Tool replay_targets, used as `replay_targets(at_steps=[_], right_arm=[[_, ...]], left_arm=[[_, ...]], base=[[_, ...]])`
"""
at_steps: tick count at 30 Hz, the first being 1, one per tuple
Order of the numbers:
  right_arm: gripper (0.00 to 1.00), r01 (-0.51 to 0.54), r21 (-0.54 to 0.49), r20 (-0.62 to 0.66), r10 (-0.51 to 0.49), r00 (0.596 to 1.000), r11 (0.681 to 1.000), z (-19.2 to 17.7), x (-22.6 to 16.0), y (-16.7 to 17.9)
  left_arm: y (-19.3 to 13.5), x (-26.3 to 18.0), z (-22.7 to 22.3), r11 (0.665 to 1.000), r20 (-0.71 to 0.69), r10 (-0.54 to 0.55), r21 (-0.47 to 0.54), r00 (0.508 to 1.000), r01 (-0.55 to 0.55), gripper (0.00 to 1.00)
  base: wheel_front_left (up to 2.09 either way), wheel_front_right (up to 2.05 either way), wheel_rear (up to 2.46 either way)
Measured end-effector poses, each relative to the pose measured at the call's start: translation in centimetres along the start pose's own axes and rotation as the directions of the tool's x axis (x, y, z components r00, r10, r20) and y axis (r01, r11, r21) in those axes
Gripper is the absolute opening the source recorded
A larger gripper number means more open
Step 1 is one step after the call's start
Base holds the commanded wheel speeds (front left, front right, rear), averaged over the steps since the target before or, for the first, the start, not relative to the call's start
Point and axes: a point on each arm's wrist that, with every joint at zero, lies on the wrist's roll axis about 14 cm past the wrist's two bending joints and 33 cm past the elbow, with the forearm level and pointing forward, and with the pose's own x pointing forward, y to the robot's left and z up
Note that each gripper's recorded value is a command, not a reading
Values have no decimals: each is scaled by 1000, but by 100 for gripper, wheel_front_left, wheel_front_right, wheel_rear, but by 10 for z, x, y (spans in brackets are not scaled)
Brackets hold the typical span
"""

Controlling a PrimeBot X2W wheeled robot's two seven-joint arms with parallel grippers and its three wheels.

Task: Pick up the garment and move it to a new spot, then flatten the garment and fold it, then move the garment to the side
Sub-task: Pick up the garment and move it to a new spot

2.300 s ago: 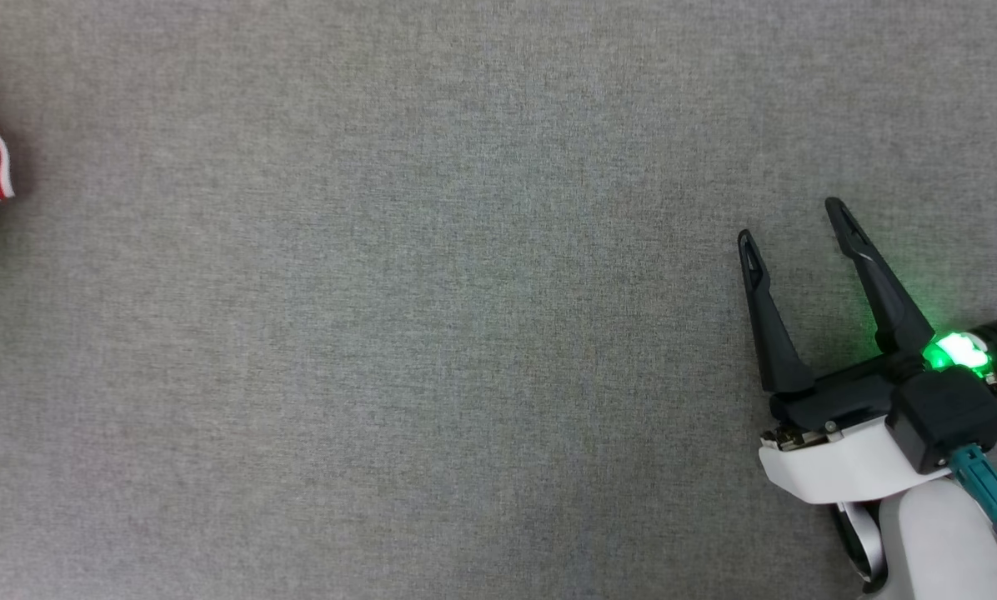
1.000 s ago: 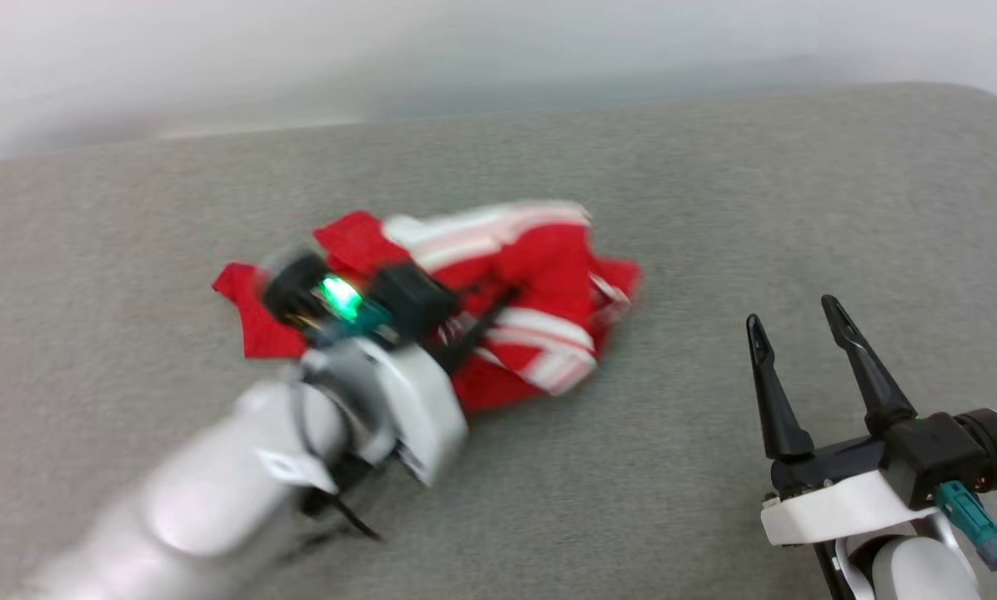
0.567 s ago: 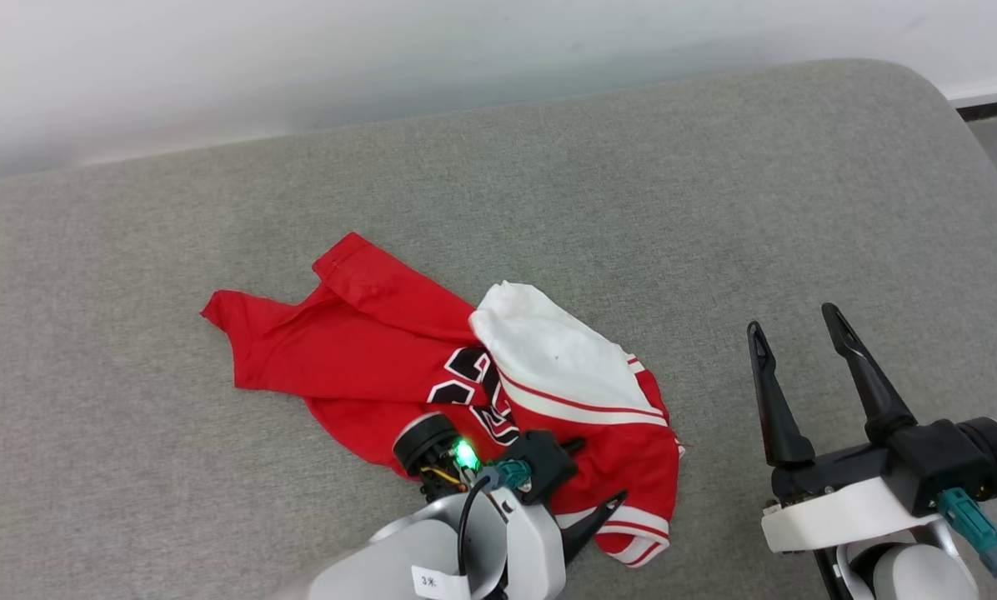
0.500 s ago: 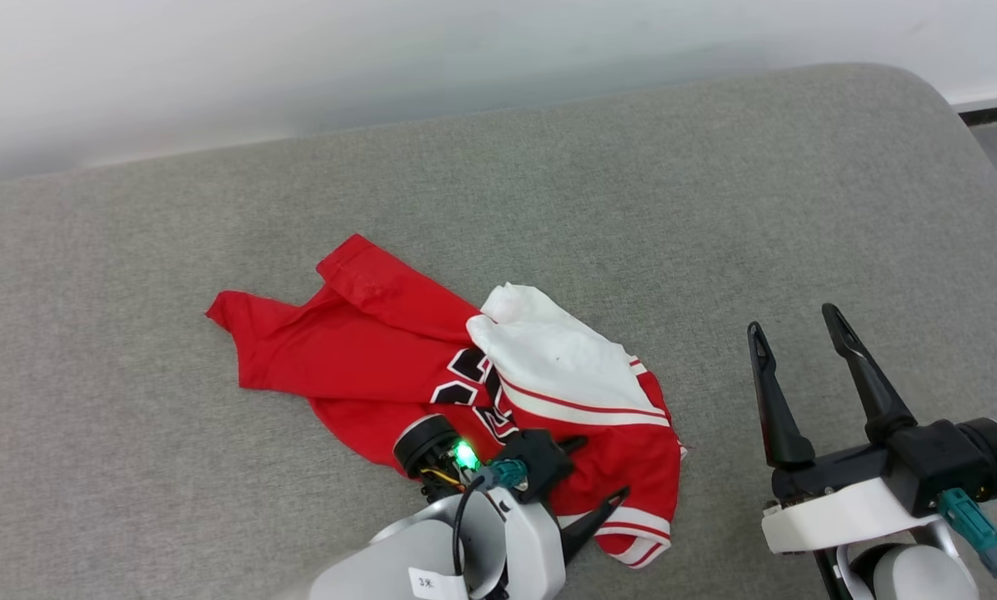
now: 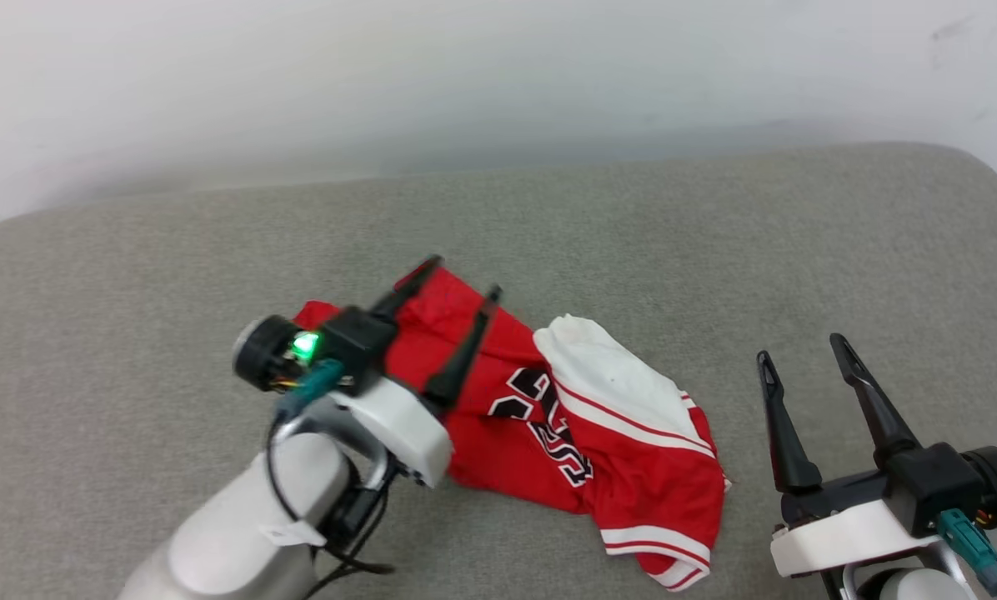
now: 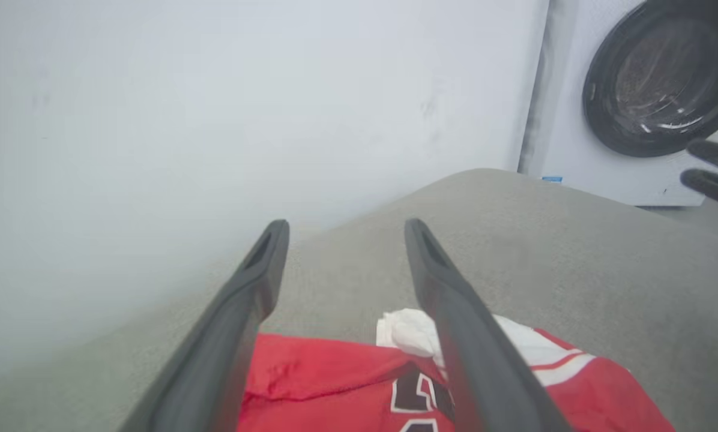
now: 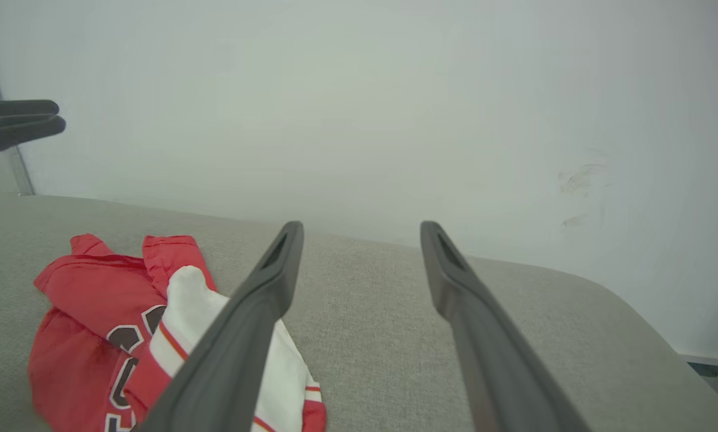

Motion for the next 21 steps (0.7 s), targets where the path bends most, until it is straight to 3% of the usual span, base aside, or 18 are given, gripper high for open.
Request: replay_targets(at_steps=[3,9,17,21], right_arm=[[100,-18,-1,18,18,1000,1000,5,2,6],[100,-47,2,30,47,998,999,9,3,15],[100,-64,6,28,64,998,998,9,1,22],[100,-72,12,28,72,997,997,8,3,24]], left_arm=[[32,-19,31,991,99,132,-1,986,-132,100],[68,-74,43,947,157,319,-7,935,-322,100],[65,-118,28,902,149,432,-62,889,-428,100],[59,-126,22,900,142,436,-42,889,-435,100]], base=[[0,0,0],[0,0,0],[0,0,0],[0,0,0]])
